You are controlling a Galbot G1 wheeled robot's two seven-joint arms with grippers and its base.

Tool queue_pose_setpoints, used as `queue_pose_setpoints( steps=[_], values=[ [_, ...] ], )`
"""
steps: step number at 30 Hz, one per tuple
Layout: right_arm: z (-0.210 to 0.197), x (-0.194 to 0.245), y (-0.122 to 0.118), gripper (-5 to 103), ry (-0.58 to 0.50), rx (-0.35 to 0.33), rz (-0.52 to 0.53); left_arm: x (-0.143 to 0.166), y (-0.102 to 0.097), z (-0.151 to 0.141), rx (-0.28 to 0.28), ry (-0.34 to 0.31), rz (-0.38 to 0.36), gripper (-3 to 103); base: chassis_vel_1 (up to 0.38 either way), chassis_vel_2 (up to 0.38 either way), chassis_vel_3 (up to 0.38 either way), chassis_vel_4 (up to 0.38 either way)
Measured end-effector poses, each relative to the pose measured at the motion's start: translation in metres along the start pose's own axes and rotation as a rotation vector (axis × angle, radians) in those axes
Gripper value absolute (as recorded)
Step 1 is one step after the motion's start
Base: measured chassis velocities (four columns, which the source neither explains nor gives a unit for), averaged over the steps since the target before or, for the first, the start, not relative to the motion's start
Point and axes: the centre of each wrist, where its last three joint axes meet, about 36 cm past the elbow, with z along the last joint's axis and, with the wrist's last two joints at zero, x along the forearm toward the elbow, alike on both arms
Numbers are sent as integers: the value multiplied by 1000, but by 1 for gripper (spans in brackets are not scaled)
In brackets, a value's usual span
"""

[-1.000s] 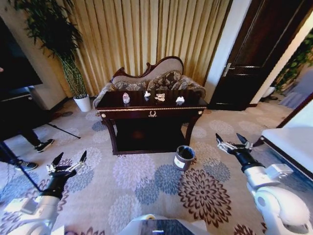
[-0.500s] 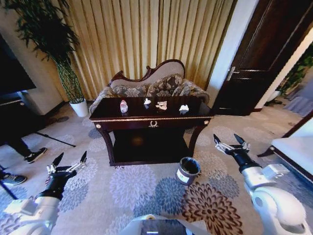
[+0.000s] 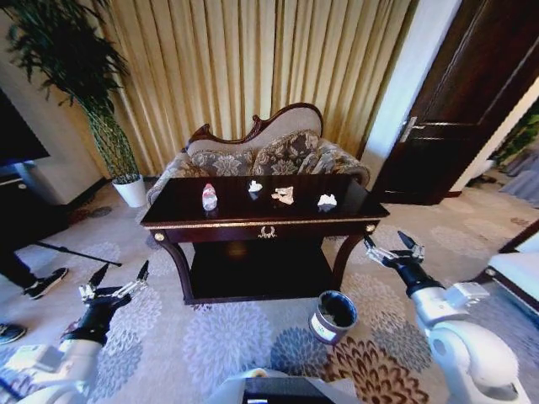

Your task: Move to the front of the table and place the trash on the table into the trash bin.

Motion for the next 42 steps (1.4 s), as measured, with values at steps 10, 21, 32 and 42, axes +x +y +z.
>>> queue_pose_setpoints(
  steps=[10, 21, 32, 42],
  values=[
    [3, -8, 3, 100, 1, -25, -28, 6, 2, -4, -5, 0, -13, 100, -162, 162, 185, -171],
    [-3, -82, -3, 100, 130, -29, -2, 14, 5, -7, -4, -2, -31, 100, -7, 7, 10, -8],
    [1, -178, -2, 100, 244, 25, 27, 20, -1, -16, -8, 1, -39, 100, 0, 0, 0, 0],
    [7, -255, 3, 100, 338, 36, 25, 17, -4, -19, 3, 15, -50, 100, 0, 0, 0, 0]
  ],
)
